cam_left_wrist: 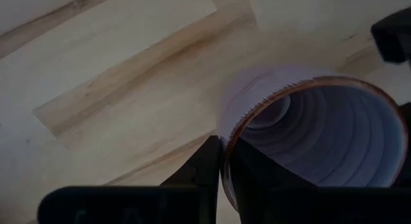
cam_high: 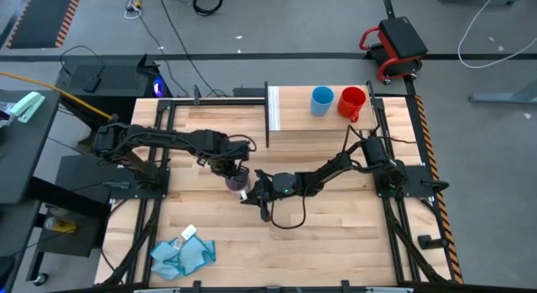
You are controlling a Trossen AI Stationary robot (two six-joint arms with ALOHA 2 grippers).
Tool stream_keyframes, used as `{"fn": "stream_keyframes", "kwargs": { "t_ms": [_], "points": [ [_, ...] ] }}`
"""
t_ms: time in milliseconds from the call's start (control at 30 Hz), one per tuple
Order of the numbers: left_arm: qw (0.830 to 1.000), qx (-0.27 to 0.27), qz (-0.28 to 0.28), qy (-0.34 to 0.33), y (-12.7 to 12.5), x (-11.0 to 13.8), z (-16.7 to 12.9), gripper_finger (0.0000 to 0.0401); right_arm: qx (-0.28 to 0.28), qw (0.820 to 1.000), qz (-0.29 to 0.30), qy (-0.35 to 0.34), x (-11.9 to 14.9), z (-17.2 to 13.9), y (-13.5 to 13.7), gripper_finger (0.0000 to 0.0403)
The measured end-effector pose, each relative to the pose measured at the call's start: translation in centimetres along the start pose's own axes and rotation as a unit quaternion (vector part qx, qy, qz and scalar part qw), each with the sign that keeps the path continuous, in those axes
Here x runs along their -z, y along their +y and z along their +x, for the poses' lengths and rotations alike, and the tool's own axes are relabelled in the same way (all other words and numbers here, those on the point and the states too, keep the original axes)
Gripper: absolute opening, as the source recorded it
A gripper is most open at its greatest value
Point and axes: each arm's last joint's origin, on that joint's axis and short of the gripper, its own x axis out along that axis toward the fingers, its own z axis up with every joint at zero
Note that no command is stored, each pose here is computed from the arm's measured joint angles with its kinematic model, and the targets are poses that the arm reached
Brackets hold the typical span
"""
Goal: Stack small to large cups/mugs on shelf
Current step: Put the violet mug on the shelf
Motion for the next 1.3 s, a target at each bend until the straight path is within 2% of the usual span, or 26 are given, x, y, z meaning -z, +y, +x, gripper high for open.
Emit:
{"fn": "stream_keyframes", "kwargs": {
  "t_ms": [267, 500, 700, 933, 1133, 1300],
  "points": [
    [1.0, 0.026, 0.01, 0.003, -0.6, -0.2, -0.6, 0.0044, 0.001, 1.0, 0.002, 0.001, 0.0, 0.0, 0.0, 0.0036],
    [0.998, 0.035, 0.036, -0.046, -1.7, -1.1, -4.2, 0.0063, 0.0, 1.0, 0.001, 0.009, 0.3, 0.0, 0.4, 0.0036],
    [0.994, -0.007, 0.055, -0.097, -1.6, -1.9, -7.6, 0.0064, -0.002, 1.0, 0.004, 0.009, 0.3, 0.0, 0.7, 0.0036],
    [0.98, -0.115, 0.052, -0.156, 0.4, -3.2, -10.6, 0.0052, -0.008, 0.999, -0.027, 0.016, -0.8, -0.6, 1.7, 0.0036],
    [0.974, -0.167, 0.034, -0.147, 2.9, -5.3, -10.7, 0.0043, 0.013, 0.996, -0.08, 0.038, -3.1, -1.9, 2.3, 0.0036],
    [0.973, -0.196, 0.018, -0.123, 5.1, -6.8, -9.6, 0.0032, 0.015, 0.996, -0.087, 0.025, -6.1, -3.5, 2.7, 0.0036]
  ]
}}
